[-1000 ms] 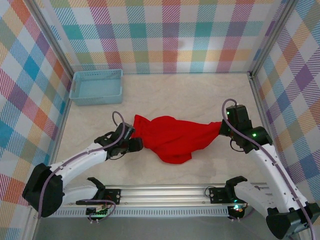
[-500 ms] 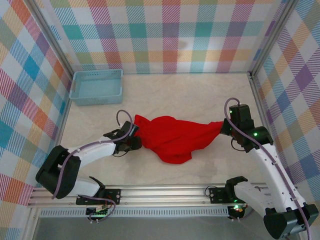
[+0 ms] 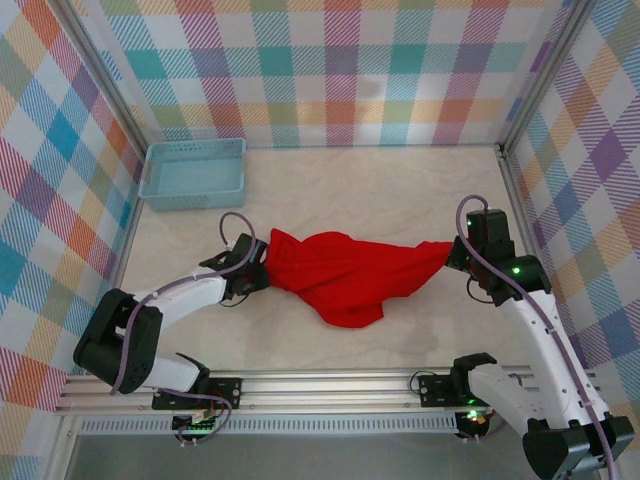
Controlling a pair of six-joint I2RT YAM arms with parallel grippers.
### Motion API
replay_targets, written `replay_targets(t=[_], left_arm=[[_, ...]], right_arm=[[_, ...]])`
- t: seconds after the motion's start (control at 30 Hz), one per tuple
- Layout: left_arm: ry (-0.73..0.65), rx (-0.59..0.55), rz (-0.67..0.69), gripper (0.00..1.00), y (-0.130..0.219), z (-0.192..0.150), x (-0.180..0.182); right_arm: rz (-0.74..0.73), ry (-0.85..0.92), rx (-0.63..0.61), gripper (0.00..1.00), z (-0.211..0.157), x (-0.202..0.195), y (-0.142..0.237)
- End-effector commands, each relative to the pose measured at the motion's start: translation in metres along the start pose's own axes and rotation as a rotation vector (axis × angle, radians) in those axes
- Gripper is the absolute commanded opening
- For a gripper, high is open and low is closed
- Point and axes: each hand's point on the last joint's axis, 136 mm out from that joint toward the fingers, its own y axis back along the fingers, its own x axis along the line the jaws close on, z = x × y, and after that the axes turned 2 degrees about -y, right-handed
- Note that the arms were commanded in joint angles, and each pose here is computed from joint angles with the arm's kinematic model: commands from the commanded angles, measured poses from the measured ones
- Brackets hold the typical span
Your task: Fold the inside-out t-shirt
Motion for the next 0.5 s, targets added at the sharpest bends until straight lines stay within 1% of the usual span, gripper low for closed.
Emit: replay_targets(t=[0.0, 0.13, 0.3, 0.4, 0.47], left_arm=[[-0.002, -0.012, 0.017, 0.27, 0.005, 0.003, 0.007], [-0.01, -0.012, 0.03, 0.21, 0.007, 0.002, 0.01], [-0.016, -0.018, 0.025, 0.09, 0.012, 0.002, 0.012], [0.003, -0.056, -0.023, 0.04, 0.029, 0.01, 0.007], [0.015, -0.087, -0.068, 0.01, 0.045, 0.02, 0.001]], right_arm=[[0.0, -0.007, 0.003, 0.0, -0.001, -0.002, -0.001], [-0.006, -0.01, 0.002, 0.0, -0.002, -0.004, 0.0], [-0.006, -0.014, -0.005, 0.0, -0.001, -0.005, 0.002], [-0.01, -0.01, -0.024, 0.0, 0.004, -0.007, 0.005], [-0.018, -0.009, -0.04, 0.0, 0.009, -0.008, 0.008]])
